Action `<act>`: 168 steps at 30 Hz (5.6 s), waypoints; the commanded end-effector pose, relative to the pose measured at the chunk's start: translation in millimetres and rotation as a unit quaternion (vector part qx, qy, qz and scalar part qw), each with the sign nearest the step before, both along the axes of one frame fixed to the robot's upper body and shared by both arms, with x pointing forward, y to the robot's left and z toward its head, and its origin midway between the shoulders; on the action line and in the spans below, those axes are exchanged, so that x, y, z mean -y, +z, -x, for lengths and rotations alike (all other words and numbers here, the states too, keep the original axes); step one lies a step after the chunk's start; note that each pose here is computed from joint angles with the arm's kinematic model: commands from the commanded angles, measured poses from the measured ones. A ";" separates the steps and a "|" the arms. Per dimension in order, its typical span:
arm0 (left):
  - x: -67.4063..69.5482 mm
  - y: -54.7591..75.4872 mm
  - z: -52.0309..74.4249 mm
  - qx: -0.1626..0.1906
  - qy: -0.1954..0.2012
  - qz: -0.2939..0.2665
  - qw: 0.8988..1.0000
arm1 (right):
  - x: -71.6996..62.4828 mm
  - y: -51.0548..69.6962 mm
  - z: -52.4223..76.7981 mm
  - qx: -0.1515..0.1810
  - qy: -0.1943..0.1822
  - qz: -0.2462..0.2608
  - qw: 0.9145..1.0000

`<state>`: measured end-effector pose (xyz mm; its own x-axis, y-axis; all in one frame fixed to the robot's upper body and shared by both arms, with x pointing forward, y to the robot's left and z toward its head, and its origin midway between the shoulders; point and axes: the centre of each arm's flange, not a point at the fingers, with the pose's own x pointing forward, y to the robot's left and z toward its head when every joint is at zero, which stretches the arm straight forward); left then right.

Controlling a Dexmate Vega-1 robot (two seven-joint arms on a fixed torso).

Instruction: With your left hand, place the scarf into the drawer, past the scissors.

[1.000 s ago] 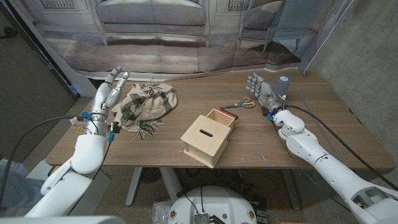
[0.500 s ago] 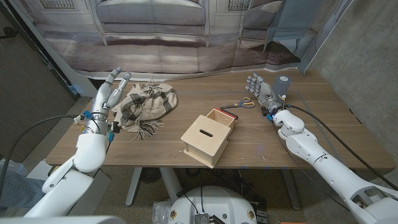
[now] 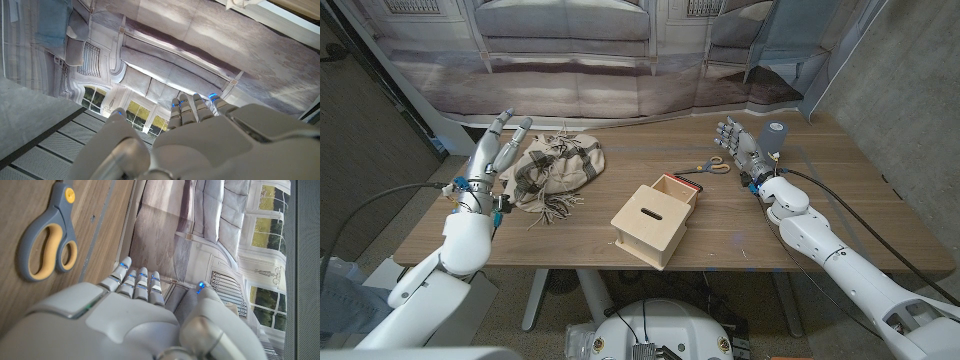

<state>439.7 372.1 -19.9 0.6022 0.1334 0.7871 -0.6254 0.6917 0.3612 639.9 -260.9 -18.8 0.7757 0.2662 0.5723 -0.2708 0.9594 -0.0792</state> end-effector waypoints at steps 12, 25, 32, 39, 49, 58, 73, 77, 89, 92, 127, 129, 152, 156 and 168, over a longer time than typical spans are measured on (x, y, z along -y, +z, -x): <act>-3.9 0.8 5.9 -0.005 0.051 -0.020 0.998 | -6.5 1.5 0.0 0.002 0.006 0.004 1.000; -1.2 6.0 -3.2 -0.022 0.072 -0.030 0.997 | -8.1 -0.8 -3.8 0.000 0.007 0.004 1.000; 3.0 12.4 -7.7 -0.029 0.082 -0.045 0.995 | -7.6 -1.9 -5.4 0.000 0.009 0.002 1.000; 3.2 14.4 -12.6 -0.045 0.090 -0.057 0.993 | -7.7 -1.5 -6.1 0.001 0.009 0.002 1.000; 2.1 15.0 -11.1 -0.054 0.118 -0.069 0.989 | -6.7 -2.8 -6.0 0.002 0.010 -0.003 1.000; 0.6 16.4 -11.5 -0.060 0.130 -0.074 0.987 | -8.3 -6.9 -7.7 0.001 0.014 -0.002 1.000; 6.4 22.4 -30.5 -0.081 0.139 -0.093 0.983 | -7.7 -7.2 -4.4 0.002 0.012 -0.006 1.000; 6.9 22.0 -32.3 -0.082 0.138 -0.089 0.983 | -6.3 -7.4 -2.9 0.003 0.009 -0.006 1.000; 6.5 24.9 -35.9 -0.118 0.157 -0.084 0.977 | -6.8 -7.0 -3.1 0.003 0.010 -0.005 1.000; 6.3 24.5 -36.5 -0.121 0.159 -0.083 0.976 | -8.0 -6.7 -3.8 0.003 0.011 -0.006 1.000; 14.7 34.2 -65.5 -0.158 0.189 -0.118 0.962 | -5.3 -8.8 -4.4 -0.002 0.007 -0.008 1.000; 15.7 35.2 -66.8 -0.163 0.194 -0.118 0.960 | -5.5 -8.4 -5.1 -0.001 0.008 -0.007 1.000; 22.8 36.3 -83.3 -0.201 0.217 -0.150 0.943 | -5.0 -7.2 -10.4 -0.008 0.005 -0.011 1.000; 25.7 39.4 -85.4 -0.212 0.228 -0.156 0.937 | -4.9 -7.1 -11.0 -0.005 0.006 -0.007 1.000; 30.1 40.0 -95.9 -0.248 0.227 -0.171 0.926 | -3.5 -6.7 -11.1 -0.005 0.002 -0.011 1.000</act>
<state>527.0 344.6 19.3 0.8122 0.2580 0.5232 -0.5752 0.2051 0.7919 650.6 -256.8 -25.6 0.7802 0.2618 0.5681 -0.2793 0.9584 -0.0580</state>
